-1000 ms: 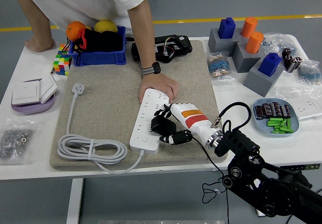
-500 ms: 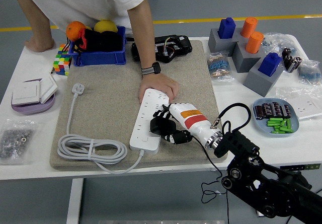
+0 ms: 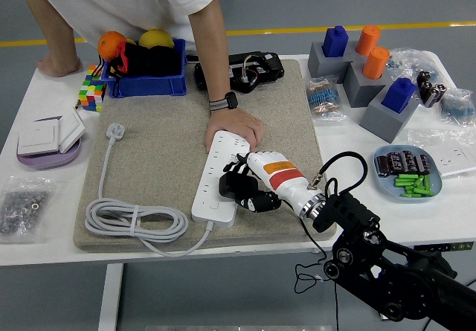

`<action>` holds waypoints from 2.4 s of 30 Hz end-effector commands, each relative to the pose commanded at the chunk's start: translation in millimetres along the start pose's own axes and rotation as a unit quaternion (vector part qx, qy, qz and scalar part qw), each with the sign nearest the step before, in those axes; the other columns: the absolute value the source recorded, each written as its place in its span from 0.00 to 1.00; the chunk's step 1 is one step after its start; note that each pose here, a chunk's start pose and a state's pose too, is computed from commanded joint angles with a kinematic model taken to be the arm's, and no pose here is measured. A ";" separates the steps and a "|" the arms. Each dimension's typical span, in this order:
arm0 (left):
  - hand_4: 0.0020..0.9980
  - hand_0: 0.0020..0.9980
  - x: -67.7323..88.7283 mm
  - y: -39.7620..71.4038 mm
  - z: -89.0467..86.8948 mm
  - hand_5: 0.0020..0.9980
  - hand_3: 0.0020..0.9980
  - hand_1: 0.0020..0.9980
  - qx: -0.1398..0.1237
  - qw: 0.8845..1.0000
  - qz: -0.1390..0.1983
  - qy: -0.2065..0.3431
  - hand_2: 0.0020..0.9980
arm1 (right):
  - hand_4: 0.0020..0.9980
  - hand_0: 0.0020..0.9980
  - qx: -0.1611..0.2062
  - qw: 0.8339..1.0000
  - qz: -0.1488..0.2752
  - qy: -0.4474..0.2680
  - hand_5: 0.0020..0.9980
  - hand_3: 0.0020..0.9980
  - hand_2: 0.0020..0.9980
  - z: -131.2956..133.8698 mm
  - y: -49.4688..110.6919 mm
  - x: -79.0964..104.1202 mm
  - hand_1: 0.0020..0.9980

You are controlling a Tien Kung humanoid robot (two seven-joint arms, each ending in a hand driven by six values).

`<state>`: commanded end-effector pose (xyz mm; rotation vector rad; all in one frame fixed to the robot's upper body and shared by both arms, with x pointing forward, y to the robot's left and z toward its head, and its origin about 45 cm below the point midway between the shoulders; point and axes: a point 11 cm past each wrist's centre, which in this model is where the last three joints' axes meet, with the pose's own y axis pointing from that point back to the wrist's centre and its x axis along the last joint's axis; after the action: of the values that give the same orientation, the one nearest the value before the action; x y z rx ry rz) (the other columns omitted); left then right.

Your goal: Press the white button,pick up the black plug,place it near the board,insert it into the board

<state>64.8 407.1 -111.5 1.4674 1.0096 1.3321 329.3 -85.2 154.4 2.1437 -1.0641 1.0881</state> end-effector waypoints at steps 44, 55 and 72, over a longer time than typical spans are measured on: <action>0.57 0.63 -0.1 0.1 0.8 0.38 0.69 0.63 -0.002 1.000 0.000 0.005 0.64 | 0.85 0.48 0.001 1.000 -0.005 -0.003 0.00 0.62 0.48 -4.4 -0.3 -3.4 0.48; 0.57 0.63 -0.2 0.0 0.5 0.38 0.69 0.63 -0.001 1.000 0.000 0.005 0.64 | 0.86 0.48 0.002 1.000 -0.008 -0.002 0.00 0.62 0.49 -4.9 0.0 -5.1 0.48; 0.57 0.63 0.3 -0.3 -2.0 0.38 0.69 0.63 0.001 1.000 0.000 0.003 0.64 | 0.96 0.56 -0.004 1.000 -0.012 -0.016 0.08 0.63 0.57 -3.1 1.1 -8.1 0.57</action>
<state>62.8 407.7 -111.7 1.4668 1.0155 1.3365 324.1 -80.2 149.4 2.1689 -1.0528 1.0417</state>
